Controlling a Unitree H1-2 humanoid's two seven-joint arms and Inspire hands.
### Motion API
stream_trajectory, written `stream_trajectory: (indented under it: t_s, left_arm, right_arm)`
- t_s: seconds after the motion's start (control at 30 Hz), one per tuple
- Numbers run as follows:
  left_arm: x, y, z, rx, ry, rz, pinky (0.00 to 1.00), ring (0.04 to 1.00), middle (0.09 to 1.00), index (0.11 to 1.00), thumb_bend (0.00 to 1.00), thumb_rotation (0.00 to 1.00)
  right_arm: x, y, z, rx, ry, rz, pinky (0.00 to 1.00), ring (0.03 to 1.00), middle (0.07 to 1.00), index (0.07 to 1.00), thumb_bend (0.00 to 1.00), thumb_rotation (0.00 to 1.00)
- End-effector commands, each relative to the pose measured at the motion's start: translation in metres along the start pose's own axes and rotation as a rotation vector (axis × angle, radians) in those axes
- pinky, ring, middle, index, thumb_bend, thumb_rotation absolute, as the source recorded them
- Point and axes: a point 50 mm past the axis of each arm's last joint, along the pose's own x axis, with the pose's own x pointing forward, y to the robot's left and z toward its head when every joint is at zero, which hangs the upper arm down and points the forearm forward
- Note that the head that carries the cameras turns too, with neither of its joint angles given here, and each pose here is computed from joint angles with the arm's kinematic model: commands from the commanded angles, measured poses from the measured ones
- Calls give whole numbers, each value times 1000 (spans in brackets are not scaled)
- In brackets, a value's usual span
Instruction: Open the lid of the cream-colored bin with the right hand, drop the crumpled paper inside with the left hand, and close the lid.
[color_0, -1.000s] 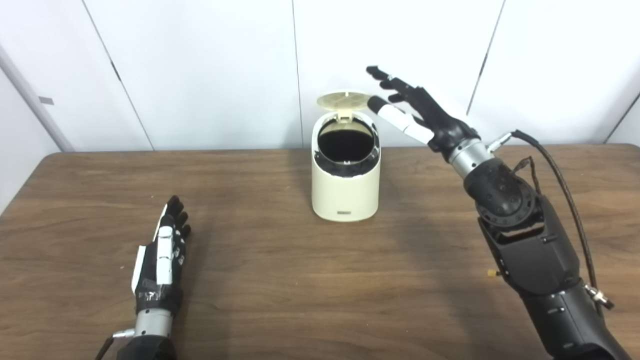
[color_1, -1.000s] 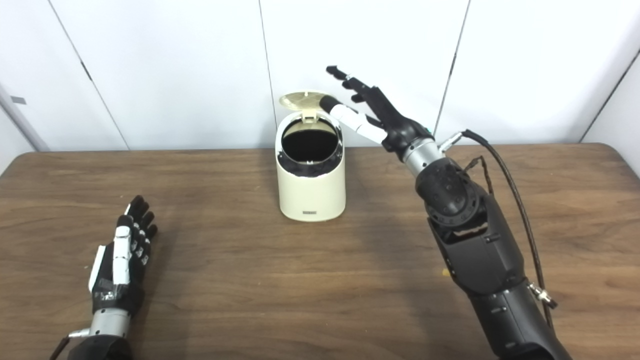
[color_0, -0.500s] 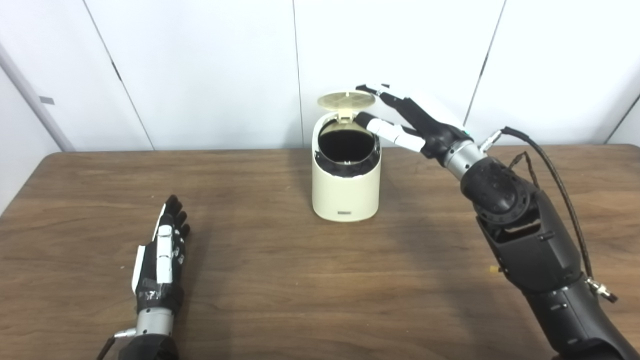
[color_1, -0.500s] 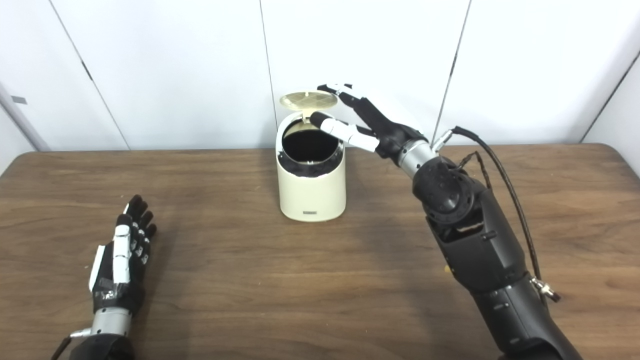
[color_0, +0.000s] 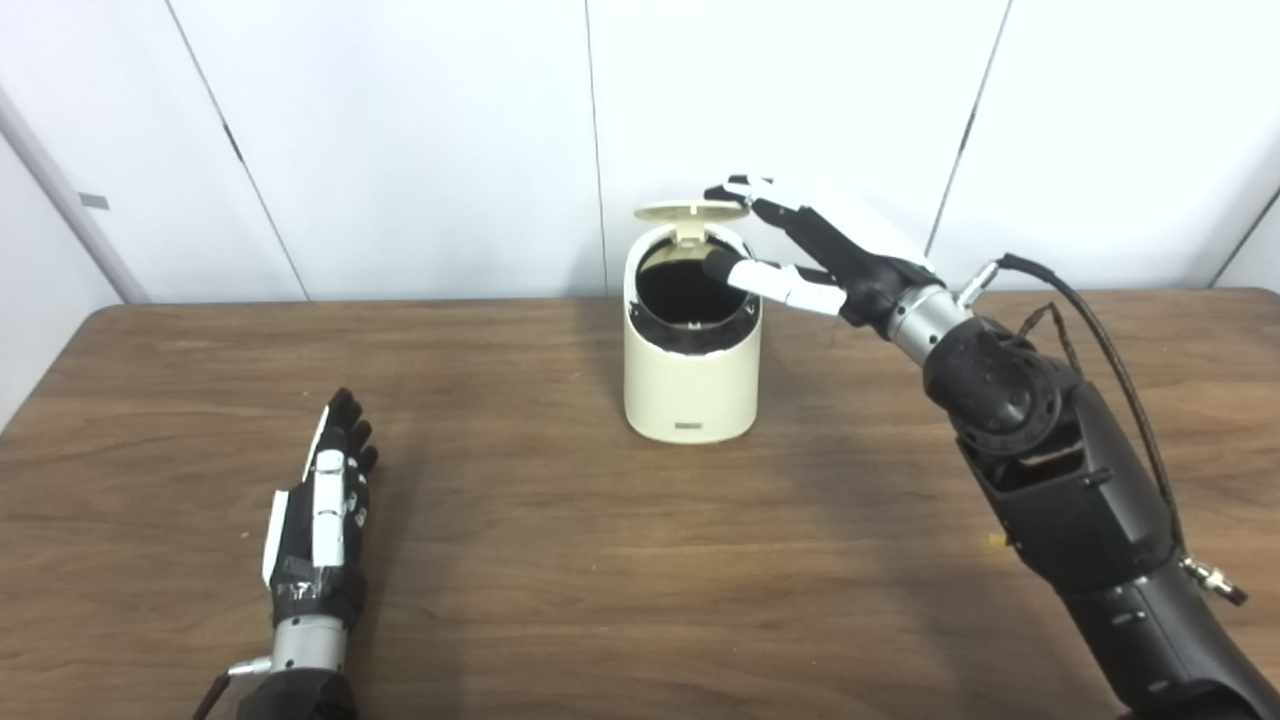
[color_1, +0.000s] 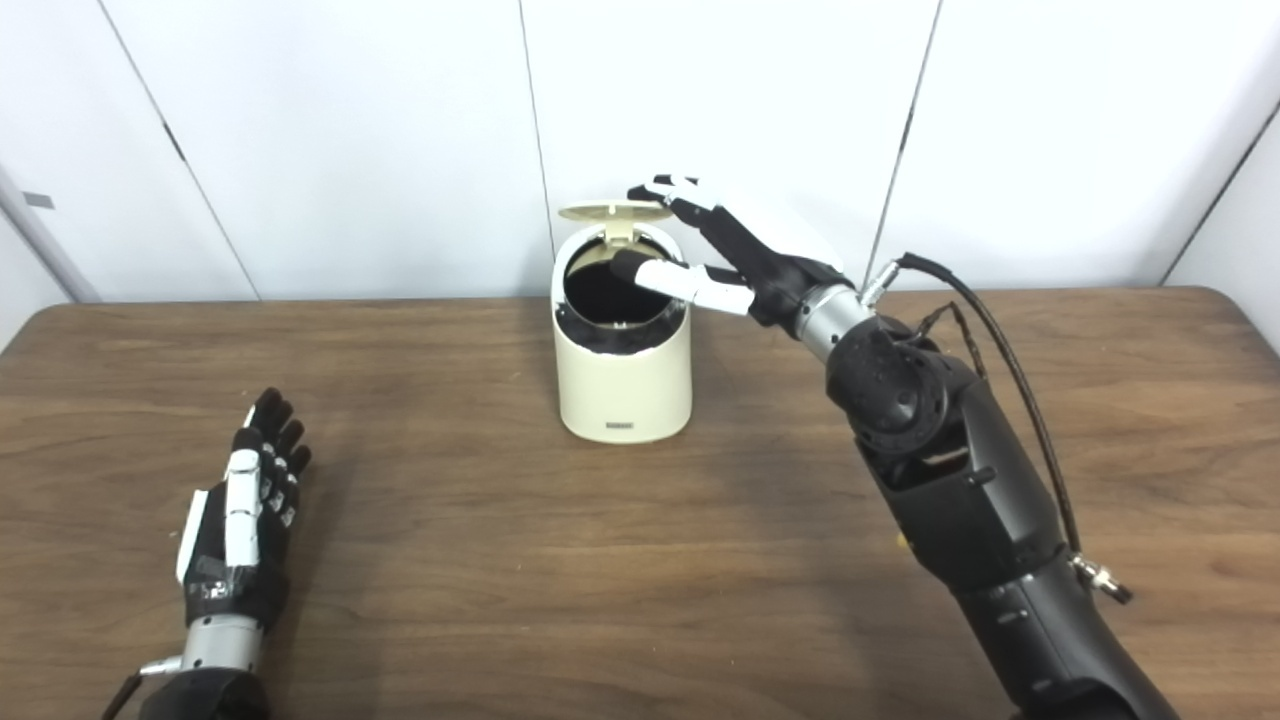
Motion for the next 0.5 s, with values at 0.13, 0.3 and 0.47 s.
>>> stream_trajectory:
  t_s: [0.13, 0.3, 0.47]
  left_arm:
    - [-9, -5, -16, -18, 46, 7, 1000, 1000, 1000, 1000, 444, 897]
    - [-10, -6, -15, -21, 45, 8, 1000, 1000, 1000, 1000, 436, 898]
    - [-10, -5, -15, -18, 45, 4, 1000, 1000, 1000, 1000, 443, 894]
  right_arm:
    - [-1, -10, 11, -63, -61, -21, 910, 1000, 943, 893, 649, 1000]
    - [-7, -4, 9, -106, -57, 10, 909, 1000, 948, 903, 645, 1000]
    - [-13, 2, 7, -141, -59, 32, 921, 1000, 947, 892, 626, 1000]
